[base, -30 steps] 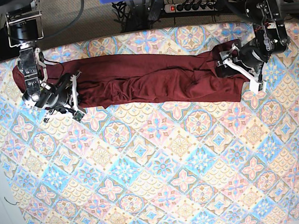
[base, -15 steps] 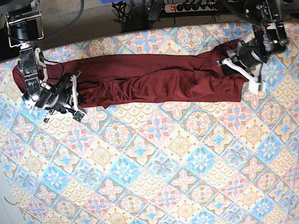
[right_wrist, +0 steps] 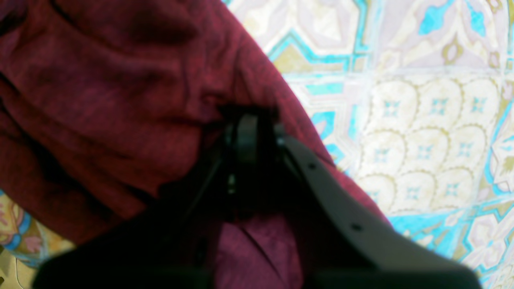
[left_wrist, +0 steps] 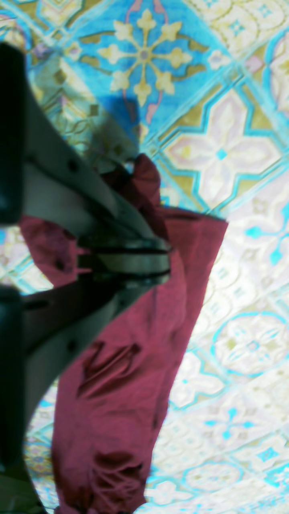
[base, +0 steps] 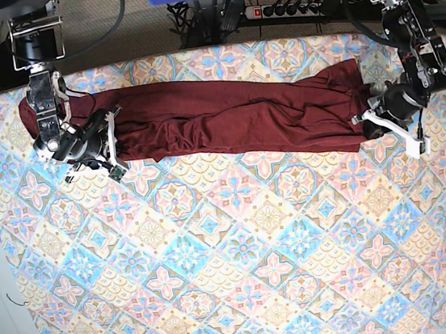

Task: Layout the t-shirt on the table in an organized manner, then fold the t-shirt properly
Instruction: 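Hold both ends of the folded strip with both grippers, then regrip the strip's end with the left gripper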

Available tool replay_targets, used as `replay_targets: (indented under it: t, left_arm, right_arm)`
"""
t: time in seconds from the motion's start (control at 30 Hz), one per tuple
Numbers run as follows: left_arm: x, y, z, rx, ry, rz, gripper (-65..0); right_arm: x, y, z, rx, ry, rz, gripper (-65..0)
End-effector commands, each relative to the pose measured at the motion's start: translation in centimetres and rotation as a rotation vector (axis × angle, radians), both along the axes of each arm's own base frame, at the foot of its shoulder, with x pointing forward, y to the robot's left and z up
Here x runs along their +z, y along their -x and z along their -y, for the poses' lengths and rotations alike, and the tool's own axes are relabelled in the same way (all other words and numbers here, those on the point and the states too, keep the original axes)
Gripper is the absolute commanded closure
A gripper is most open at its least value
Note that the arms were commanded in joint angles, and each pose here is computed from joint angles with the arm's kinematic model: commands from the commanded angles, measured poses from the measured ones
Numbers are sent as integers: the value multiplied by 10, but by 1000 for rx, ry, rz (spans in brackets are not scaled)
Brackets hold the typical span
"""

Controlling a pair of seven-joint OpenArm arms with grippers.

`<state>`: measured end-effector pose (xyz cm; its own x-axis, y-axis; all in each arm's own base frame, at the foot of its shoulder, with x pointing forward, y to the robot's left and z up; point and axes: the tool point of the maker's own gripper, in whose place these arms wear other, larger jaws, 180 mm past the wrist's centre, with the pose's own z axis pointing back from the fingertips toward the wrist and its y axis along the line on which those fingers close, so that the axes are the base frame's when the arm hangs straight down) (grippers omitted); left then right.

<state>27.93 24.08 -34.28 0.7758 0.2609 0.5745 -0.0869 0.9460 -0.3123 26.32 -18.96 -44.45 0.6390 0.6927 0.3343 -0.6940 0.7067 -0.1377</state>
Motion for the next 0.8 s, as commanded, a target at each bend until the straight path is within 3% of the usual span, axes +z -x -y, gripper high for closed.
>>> replay_targets:
  t: [0.0,0.23,0.33,0.5,0.53,0.77]
  left_arm:
    - [10,-10,-4,2,-8,41,0]
    - [1,-8,-6,13,11,12,-16]
    - [-2,-3,-7,16,14,-2,-129]
    - [-4,2,-7,14,11,-11,-392]
    - [-6,4,-8,17,12,-16,-416]
    - [-2,15,-42,100,-19,-17,-429]
  right_arm:
    - [-20,25,20,-10,113,-102,-42]
    - [-19,24,19,-9,113,-100,-42]
    - [-19,24,19,-9,113,-100,-42]
    - [-19,24,19,-9,113,-100,-42]
    - [-19,24,19,-9,113,-100,-42]
    - [-19,24,19,-9,113,-100,-42]
